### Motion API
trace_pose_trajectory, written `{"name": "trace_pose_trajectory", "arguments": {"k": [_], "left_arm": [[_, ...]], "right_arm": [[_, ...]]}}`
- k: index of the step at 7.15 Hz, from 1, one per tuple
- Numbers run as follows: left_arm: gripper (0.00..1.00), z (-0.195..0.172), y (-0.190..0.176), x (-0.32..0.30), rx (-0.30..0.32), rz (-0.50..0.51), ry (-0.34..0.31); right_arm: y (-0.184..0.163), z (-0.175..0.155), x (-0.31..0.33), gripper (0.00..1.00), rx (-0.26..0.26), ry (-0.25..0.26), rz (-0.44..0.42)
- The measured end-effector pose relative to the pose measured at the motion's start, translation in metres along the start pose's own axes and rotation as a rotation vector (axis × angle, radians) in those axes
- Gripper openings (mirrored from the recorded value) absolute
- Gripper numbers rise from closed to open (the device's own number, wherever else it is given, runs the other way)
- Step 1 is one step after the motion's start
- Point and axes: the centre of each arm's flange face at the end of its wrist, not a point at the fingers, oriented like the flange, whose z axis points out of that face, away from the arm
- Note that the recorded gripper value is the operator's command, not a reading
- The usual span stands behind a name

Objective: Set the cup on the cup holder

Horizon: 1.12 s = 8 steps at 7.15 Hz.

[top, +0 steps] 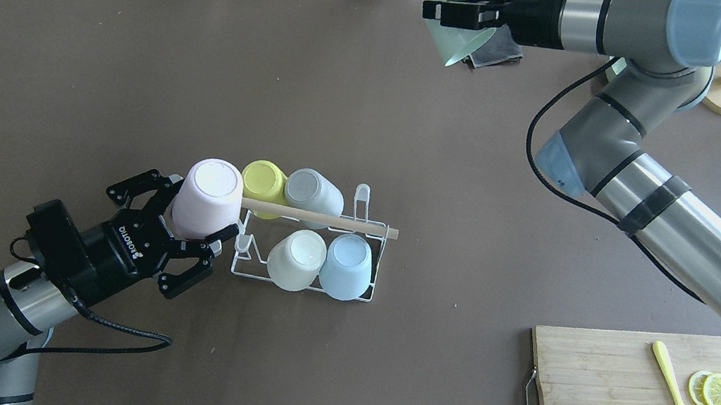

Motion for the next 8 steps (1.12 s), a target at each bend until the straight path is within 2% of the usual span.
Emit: {"name": "trace_pose_trajectory", "arguments": {"k": [2, 4, 6, 8], "left_arm": [[0.8, 0.001, 0.013, 0.012, -0.016, -0.008, 0.012], [0.81, 0.005, 0.025, 0.018, -0.031, -0.004, 0.016], [0.81, 0.005, 0.03, 0.019, -0.038, 0.0, 0.016], [0.81, 0.007, 0.03, 0.018, -0.037, 0.0, 0.006]], "right_arm": [[0.054, 0.011, -0.014, 0.0, 0.085, -0.144, -0.035], [0.086, 0.015, -0.025, 0.0, 0.148, -0.228, -0.061], [0.107, 0.024, -0.044, 0.0, 0.219, -0.287, -0.08], [0.124, 0.047, -0.074, 0.0, 0.273, -0.3, -0.075]]}}
